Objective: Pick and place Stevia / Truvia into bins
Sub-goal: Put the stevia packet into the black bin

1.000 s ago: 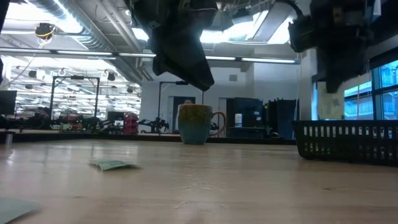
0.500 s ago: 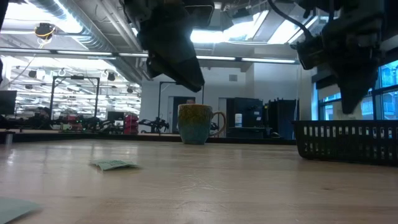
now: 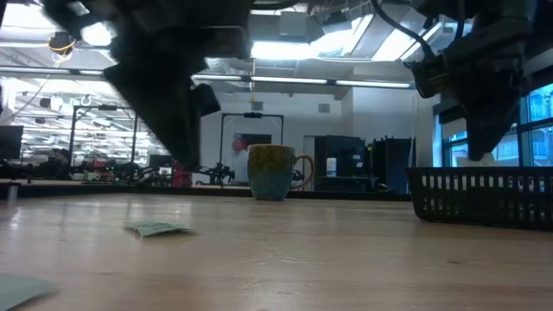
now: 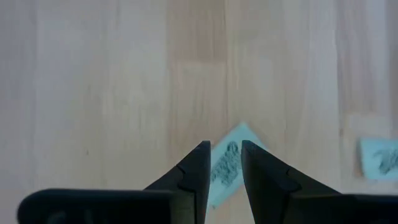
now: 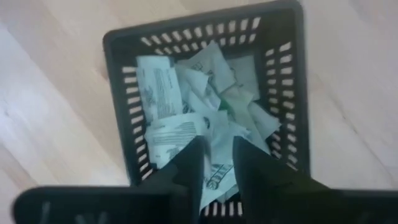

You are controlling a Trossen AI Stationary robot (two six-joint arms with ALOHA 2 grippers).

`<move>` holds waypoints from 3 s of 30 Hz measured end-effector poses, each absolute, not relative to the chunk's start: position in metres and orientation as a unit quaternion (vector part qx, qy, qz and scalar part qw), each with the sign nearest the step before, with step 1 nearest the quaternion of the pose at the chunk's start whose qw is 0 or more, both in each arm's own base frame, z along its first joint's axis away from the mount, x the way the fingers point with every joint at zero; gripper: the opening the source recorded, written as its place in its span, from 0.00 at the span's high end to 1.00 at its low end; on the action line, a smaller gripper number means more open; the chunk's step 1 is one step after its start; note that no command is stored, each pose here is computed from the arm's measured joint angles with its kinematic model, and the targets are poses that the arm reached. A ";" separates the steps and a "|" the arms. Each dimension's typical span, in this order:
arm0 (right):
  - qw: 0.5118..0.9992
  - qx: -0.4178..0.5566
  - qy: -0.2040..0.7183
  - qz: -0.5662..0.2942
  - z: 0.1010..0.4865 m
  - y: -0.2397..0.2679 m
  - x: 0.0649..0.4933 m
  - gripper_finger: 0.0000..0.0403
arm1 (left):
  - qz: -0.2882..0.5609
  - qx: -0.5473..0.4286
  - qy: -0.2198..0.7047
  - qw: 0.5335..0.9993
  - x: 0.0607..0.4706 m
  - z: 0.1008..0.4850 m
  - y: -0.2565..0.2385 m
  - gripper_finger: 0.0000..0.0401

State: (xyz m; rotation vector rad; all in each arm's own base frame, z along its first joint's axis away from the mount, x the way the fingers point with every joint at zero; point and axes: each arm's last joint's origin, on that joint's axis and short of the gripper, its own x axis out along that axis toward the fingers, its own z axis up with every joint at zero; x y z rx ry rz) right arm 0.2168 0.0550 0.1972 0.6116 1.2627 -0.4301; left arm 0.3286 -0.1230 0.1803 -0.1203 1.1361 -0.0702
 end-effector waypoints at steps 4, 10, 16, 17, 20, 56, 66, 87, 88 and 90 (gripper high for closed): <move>0.745 0.276 0.573 -0.202 0.197 0.054 0.217 0.72 | -0.037 -0.044 0.549 0.834 0.321 0.172 -0.127 0.81; 0.745 0.277 0.572 -0.201 0.197 0.054 0.217 0.69 | -0.037 -0.030 0.566 0.823 0.311 0.160 -0.130 0.82; 0.747 0.278 0.570 -0.200 0.197 0.055 0.218 0.69 | -0.024 -0.040 0.580 0.813 0.304 0.150 -0.128 0.82; 0.747 0.278 0.570 -0.200 0.197 0.055 0.218 0.69 | -0.021 -0.043 0.581 0.812 0.303 0.149 -0.128 0.82; 0.748 0.279 0.568 -0.199 0.198 0.055 0.218 0.69 | -0.011 -0.053 0.584 0.810 0.302 0.148 -0.128 0.82; 0.796 0.331 0.454 -0.226 0.226 0.054 0.232 0.69 | 0.080 -0.116 0.531 0.836 0.323 0.160 -0.121 0.99; 0.864 0.357 0.331 -0.130 0.247 0.061 0.257 0.69 | 0.180 -0.168 0.417 0.875 0.357 0.190 -0.093 0.99; 0.880 0.362 0.276 -0.132 0.254 0.061 0.263 0.72 | 0.210 -0.156 0.294 0.919 0.392 0.249 -0.069 0.99; 0.880 0.362 0.276 -0.132 0.254 0.061 0.263 0.75 | 0.210 -0.155 0.294 0.919 0.392 0.249 -0.069 0.99; 0.881 0.362 0.276 -0.132 0.254 0.061 0.263 0.80 | 0.208 -0.152 0.295 0.920 0.392 0.249 -0.069 0.99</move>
